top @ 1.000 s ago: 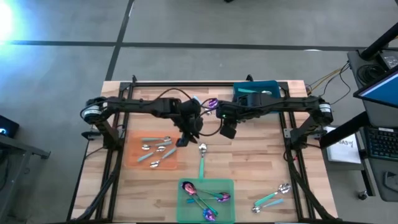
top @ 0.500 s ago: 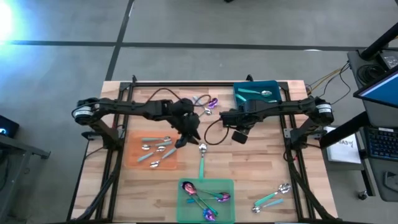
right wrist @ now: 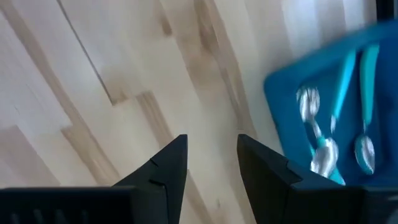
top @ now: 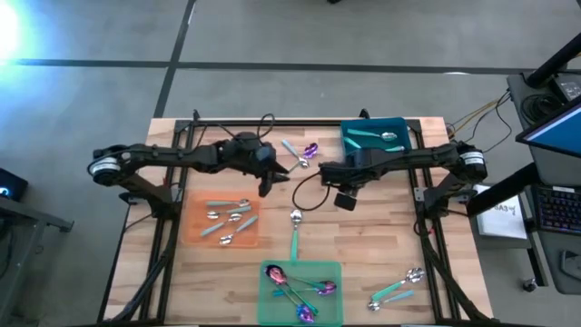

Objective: Sort silverware by color (type)
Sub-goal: Put the top green spoon into the blue bin

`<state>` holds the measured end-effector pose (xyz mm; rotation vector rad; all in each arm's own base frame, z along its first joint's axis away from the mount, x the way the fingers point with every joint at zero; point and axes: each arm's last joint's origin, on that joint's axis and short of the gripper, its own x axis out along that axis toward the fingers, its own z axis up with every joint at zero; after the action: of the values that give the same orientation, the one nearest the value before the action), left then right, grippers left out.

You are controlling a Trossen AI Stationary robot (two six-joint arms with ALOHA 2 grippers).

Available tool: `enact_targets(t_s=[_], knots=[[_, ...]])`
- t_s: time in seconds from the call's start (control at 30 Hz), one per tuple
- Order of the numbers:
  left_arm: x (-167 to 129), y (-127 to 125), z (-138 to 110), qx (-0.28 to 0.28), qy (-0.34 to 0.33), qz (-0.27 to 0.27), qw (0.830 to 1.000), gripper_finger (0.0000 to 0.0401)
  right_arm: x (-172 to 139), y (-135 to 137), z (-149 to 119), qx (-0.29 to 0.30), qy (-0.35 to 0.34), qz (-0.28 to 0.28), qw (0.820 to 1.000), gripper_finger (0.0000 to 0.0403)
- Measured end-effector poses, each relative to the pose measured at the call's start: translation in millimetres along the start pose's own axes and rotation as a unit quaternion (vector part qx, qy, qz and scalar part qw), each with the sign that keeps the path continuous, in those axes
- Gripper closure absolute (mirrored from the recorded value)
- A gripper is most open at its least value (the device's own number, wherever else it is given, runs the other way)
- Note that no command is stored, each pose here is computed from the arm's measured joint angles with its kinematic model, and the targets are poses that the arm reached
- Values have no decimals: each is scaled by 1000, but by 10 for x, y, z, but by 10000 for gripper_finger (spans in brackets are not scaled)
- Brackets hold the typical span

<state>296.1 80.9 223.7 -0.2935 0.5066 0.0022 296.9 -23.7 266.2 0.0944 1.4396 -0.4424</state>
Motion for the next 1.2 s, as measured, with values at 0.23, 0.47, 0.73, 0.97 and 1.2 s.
enact_targets(t_s=[0.23,0.47,0.73,0.97,1.2], knots=[[190,-40,-178,-115,49,24,992,292,1,23,75,-127,-38,14,991,273],[275,-19,-254,-186,48,90,977,292,3,27,83,-161,-41,20,986,273],[494,-230,-433,-257,80,100,958,292,59,24,22,-195,-15,17,981,273],[626,-423,-353,-244,87,110,960,292,208,24,-106,-224,15,15,974,273],[848,-543,-327,-242,133,113,954,292,303,4,-260,-216,33,14,976,273]])
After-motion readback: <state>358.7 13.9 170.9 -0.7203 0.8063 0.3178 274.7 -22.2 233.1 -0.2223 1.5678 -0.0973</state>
